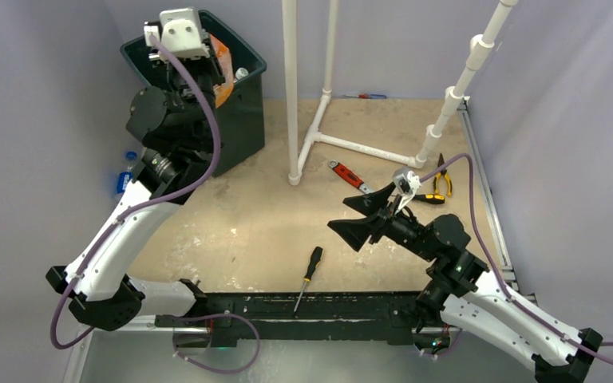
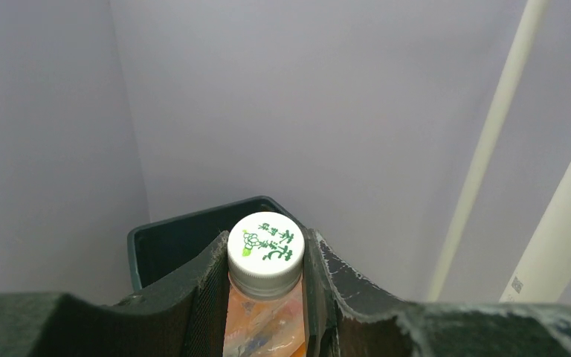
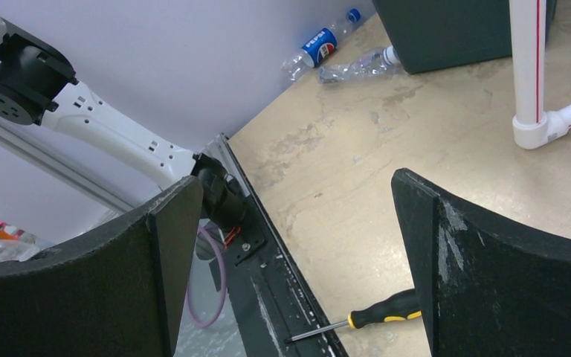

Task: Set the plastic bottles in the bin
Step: Place the plastic bottle in the trash bin.

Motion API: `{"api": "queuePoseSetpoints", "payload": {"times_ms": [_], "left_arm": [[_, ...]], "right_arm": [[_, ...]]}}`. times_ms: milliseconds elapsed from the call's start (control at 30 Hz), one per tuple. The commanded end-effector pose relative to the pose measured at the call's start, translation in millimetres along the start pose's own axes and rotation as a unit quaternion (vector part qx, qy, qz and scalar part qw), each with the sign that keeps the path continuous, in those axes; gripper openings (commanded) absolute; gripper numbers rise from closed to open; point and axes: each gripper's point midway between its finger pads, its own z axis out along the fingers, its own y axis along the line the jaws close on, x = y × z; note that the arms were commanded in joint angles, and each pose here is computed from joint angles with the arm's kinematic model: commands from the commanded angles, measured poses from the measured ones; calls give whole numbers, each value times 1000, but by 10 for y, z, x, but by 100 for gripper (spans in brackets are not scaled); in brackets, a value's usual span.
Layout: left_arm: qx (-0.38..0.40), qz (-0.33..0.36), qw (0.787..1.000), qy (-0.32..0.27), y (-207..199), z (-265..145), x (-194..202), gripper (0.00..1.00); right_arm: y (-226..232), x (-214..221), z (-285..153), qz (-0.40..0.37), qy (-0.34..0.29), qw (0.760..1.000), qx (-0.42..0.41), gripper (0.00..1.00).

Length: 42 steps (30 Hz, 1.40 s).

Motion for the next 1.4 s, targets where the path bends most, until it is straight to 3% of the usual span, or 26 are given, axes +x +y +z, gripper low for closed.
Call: {"api": "queuePoseSetpoints", "payload": {"times_ms": [0, 567, 867, 1067, 1100, 1200, 1267, 1367], "left_arm": [[-9, 0, 1000, -6, -40, 111, 72, 0], [-55, -17, 998, -4, 192, 618, 481, 0], [-76, -69, 993, -65, 358, 1028, 209, 0], [-148, -44, 988, -8, 543, 1220, 861, 1], [-158, -47, 986, 7, 575, 1251, 1012, 17], [-181, -54, 981, 50, 696, 1287, 1370, 80], [-188, -71, 978, 59, 726, 1242, 1400, 92], [-157, -132, 978, 29, 699, 1116, 1074, 96]], "right_arm": [[-22, -48, 43, 10, -19, 1000, 4, 99], [-83, 0, 93, 21, -11, 1000, 18, 99], [-122, -49, 7, 32, -21, 999, 39, 99], [-125, 58, -14, 39, -12, 999, 30, 99], [-122, 45, -4, 33, -7, 999, 32, 99], [-125, 6, 13, 12, 6, 999, 40, 99], [-106, -18, -6, 6, 6, 999, 38, 99], [-89, -28, -52, 5, 1, 999, 35, 99]]}}
